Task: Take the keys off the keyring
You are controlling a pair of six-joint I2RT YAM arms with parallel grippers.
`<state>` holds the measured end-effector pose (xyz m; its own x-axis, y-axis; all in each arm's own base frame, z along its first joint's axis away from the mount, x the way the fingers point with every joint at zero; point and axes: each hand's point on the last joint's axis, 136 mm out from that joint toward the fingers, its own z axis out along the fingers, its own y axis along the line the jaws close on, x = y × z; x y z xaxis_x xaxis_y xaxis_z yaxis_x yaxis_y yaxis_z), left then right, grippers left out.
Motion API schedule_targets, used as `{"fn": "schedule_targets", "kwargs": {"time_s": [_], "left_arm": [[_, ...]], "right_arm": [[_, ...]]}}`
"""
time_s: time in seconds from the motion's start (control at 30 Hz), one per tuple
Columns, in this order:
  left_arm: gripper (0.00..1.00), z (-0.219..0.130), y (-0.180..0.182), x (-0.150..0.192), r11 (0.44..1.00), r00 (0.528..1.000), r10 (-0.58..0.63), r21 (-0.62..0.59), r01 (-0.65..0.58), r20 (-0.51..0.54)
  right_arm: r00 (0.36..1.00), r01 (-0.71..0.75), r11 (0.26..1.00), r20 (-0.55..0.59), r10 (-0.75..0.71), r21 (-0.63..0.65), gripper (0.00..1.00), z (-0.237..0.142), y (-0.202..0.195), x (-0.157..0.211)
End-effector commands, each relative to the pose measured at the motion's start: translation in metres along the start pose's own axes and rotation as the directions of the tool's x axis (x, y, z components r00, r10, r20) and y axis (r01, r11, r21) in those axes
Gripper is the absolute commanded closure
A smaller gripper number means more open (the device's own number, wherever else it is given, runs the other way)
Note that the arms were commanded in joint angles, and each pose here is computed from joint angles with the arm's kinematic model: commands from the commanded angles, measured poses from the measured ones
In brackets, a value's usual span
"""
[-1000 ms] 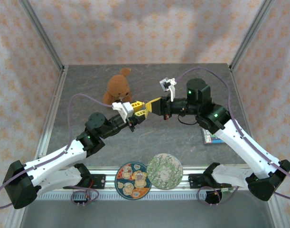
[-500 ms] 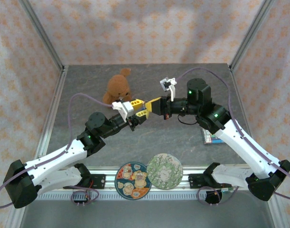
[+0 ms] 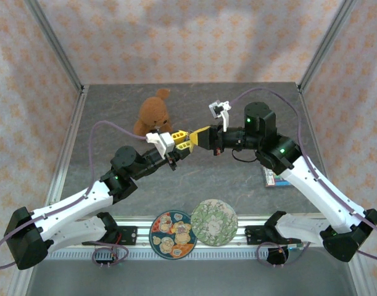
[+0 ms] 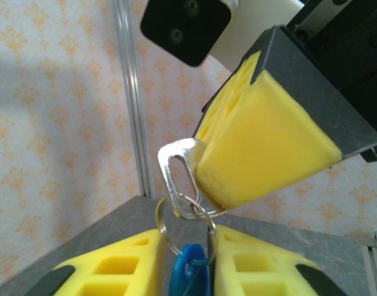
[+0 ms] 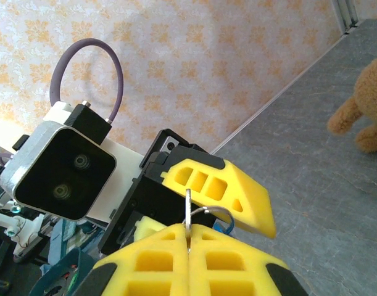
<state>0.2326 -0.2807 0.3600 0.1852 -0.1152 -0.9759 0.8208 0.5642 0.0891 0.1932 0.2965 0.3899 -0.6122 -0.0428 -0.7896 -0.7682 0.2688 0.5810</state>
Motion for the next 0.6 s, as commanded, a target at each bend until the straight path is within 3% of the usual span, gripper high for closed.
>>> {"fn": "schedule_targets", "kwargs": {"time_s": [0.0,0.27,0.57], "left_arm": [[0.80,-0.0022,0.0016,-0.0250,0.999,0.997,0.032,-0.018,-0.030,0.072],[0.87,-0.0036,0.0008,-0.0297,0.999,0.996,0.033,-0.015,-0.032,0.087],[0.81,-0.0048,0.0002,-0.0342,1.000,0.995,0.030,-0.012,-0.029,0.097]], "right_arm": [[0.997,0.052,0.998,0.065,-0.050,-0.028,1.00,-0.0110,0.0167,-0.0173],[0.997,0.048,0.998,0.061,-0.046,-0.031,1.00,-0.0102,0.0159,-0.0158],[0.997,0.043,0.999,0.061,-0.041,-0.033,1.00,-0.0097,0.0156,-0.0152]]}}
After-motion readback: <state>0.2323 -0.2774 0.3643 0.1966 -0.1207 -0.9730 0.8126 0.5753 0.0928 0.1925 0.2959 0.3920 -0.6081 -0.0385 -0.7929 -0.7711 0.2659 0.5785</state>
